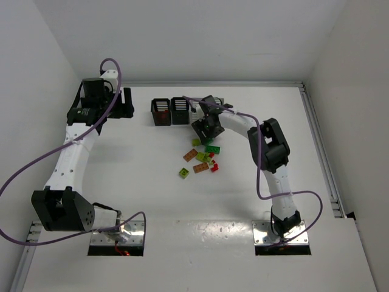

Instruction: Sort the legos into containers by color

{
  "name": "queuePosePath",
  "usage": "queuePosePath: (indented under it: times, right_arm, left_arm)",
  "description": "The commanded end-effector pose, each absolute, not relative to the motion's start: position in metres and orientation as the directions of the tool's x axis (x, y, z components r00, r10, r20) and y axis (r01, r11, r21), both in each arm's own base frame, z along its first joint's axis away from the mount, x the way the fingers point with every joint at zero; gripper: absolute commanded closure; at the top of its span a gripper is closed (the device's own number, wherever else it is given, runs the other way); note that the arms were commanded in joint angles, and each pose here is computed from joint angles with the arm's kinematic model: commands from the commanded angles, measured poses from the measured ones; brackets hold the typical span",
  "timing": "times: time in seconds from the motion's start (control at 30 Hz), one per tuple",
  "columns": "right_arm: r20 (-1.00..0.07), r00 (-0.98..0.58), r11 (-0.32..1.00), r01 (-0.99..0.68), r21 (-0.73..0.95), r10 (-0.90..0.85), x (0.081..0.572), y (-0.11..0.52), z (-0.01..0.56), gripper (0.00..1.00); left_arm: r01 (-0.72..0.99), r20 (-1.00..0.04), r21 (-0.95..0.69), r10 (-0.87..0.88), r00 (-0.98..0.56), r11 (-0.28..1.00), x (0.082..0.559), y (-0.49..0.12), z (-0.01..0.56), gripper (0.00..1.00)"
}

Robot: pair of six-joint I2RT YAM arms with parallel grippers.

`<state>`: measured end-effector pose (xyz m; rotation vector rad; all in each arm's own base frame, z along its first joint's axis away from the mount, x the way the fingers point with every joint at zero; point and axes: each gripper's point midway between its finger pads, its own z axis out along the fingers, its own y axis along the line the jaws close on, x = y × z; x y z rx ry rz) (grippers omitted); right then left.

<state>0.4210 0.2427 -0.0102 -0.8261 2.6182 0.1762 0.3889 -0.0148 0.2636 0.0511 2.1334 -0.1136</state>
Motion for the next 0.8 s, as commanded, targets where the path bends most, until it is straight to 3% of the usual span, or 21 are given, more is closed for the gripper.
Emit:
queuePosePath:
  times: [0.0,0.17,0.2,0.3,0.43,0.77]
  right_arm:
    - [-0.401,-0.756,0.822,-0.569,0.011,-0.517,0.424,0.251,-0.018,0.36]
    - [-0.391,-0.760,0.820,-0.572,0.020,-0.520,0.417,0.249,-0.020,0.54]
    - [-0.384,-0.762,0.820,-0.571,0.021,-0.521,0.413,0.247,-0.017,0.62]
    - [-0.376,-0.765,0.816,-0.577,0.040,-0.523,0.402,0.244,-0.014,0.69]
    - [-0.461,-0.731,0.805,-0.591,0.059,-0.503,0.398,0.249,0.035,0.78]
    - [-0.648,-0.636,0.797,-0.600,0.071,-0.420,0.418,0.259,0.153,0.80]
  left_arm:
    - [0.079,-0.861,-0.071,-0.021,-0.508,0.994,0.394,-0.013,0.270,0.22]
    - [0.079,-0.861,-0.071,-0.021,-0.508,0.994,0.397,-0.013,0.268,0.22]
    - [0.079,-0.861,-0.071,-0.021,-0.508,0.994,0.397,-0.013,0.268,0.22]
    - [0.079,-0.861,-0.071,-0.021,-0.508,0.994,0.397,-0.013,0.268,0.22]
    - [0.079,-0.861,-0.071,-0.021,-0.508,0.994,0.398,-0.013,0.266,0.22]
    - [0.096,-0.866,-0.079,-0.021,-0.500,0.992,0.399,-0.016,0.266,0.22]
